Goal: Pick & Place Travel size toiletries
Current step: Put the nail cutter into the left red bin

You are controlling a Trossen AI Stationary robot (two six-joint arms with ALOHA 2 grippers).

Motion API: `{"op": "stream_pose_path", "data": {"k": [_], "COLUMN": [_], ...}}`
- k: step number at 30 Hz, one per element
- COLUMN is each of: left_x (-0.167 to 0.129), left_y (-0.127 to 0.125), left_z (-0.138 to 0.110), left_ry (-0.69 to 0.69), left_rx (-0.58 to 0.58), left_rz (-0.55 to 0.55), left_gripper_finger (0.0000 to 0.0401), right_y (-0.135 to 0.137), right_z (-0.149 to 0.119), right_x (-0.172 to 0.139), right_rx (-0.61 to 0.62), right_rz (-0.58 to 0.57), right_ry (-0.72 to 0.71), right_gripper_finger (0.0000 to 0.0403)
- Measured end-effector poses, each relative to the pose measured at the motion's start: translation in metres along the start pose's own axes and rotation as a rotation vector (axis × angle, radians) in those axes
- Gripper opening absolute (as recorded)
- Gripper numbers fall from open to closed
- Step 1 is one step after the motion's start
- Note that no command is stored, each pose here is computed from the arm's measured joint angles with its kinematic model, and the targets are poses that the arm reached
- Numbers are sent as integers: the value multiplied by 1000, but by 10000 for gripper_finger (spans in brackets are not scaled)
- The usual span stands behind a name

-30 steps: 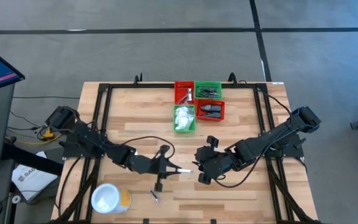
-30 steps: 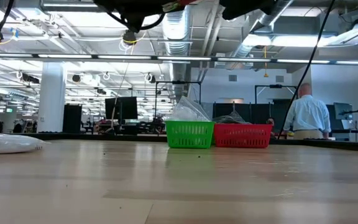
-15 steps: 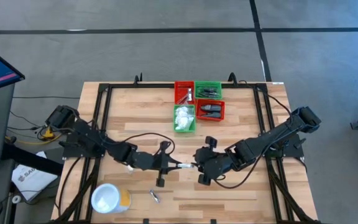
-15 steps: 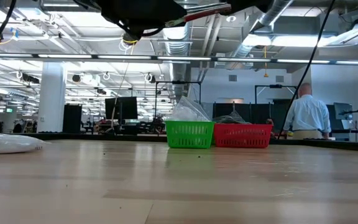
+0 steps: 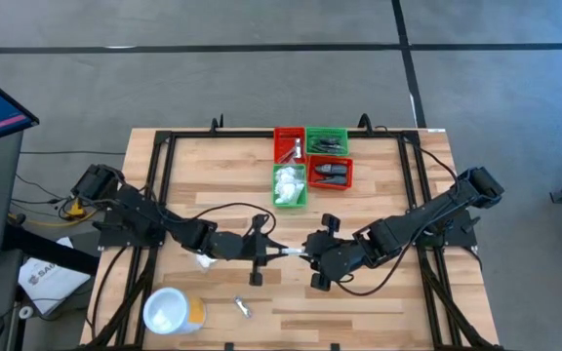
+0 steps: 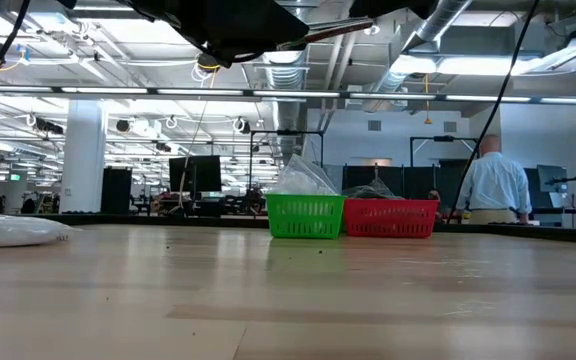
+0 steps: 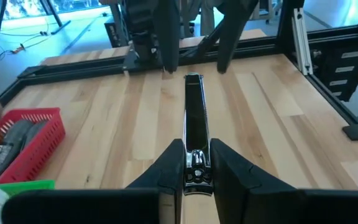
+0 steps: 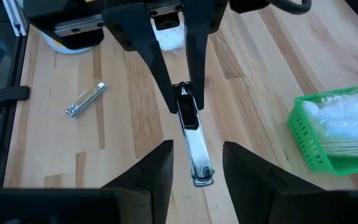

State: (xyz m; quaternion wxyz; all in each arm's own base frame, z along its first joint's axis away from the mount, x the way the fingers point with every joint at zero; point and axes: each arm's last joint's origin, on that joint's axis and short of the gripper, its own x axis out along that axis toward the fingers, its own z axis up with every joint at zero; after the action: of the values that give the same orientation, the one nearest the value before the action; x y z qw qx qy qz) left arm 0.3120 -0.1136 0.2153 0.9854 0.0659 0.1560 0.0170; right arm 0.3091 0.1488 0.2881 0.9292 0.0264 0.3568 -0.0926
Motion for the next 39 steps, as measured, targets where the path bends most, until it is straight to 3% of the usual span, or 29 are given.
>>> {"op": "stream_pose_path", "data": {"k": [22, 27, 32, 39], "left_x": [0, 0, 1, 1], "left_y": [-1, 1, 2, 2], "left_z": [9, 10, 10, 10], "left_ry": [-90, -94, -101, -104], "left_rx": [-11, -15, 8, 11], "left_rz": [-32, -29, -40, -35], "left_gripper_finger": [47, 47, 49, 50], "right_y": [-7, -7, -6, -6], "right_z": [4, 4, 4, 4], "right_x": [4, 4, 4, 4], "right_rx": [0, 0, -10, -28], "right_rz": [-12, -11, 3, 17], "right_ry": [-5, -6, -3, 4], "right_gripper_finger": [127, 99, 38, 35]}}
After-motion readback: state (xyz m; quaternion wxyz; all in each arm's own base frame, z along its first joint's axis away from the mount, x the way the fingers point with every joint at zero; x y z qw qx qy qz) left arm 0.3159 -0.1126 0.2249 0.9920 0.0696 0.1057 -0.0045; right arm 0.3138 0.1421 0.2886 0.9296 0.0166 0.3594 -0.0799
